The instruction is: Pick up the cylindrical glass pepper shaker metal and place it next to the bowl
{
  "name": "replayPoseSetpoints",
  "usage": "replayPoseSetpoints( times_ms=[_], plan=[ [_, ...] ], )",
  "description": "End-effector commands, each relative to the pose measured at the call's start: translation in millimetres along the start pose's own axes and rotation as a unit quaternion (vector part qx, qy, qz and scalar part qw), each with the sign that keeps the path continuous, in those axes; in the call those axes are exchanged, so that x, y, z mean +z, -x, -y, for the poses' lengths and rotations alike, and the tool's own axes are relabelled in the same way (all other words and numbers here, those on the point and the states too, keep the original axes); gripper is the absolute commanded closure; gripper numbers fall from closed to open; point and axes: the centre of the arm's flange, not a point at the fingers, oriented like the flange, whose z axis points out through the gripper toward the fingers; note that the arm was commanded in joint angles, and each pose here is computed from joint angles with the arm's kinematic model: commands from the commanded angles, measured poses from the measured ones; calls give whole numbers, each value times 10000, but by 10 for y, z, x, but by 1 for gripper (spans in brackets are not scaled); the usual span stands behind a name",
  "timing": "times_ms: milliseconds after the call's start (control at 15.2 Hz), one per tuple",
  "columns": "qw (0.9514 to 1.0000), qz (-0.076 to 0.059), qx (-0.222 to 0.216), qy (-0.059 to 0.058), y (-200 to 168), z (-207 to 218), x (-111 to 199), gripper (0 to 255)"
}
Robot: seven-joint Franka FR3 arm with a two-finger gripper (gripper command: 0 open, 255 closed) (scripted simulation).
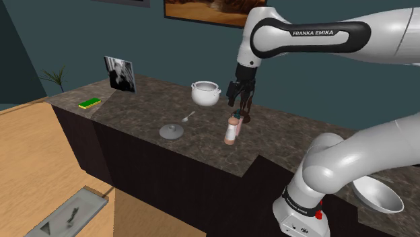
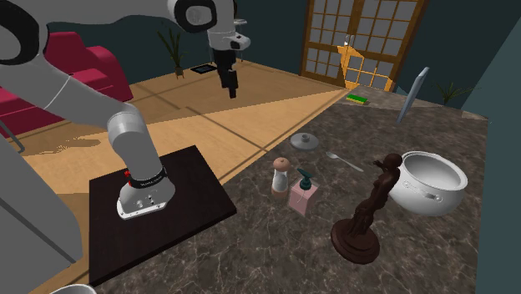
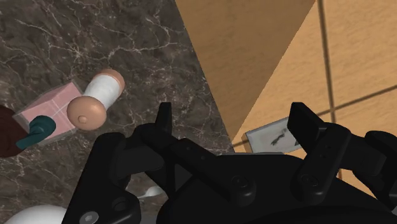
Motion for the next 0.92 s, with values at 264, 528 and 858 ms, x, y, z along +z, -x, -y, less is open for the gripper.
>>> replayPoseSetpoints(
  times_ms=[264, 528, 858],
  plan=[
    [9998, 147, -108, 57, -401, -539, 528, 0],
    [9995, 246, -176, 92, -654, -880, 853, 0],
    [9989, 371, -260, 136, -967, -1305, 1264, 0]
  ],
)
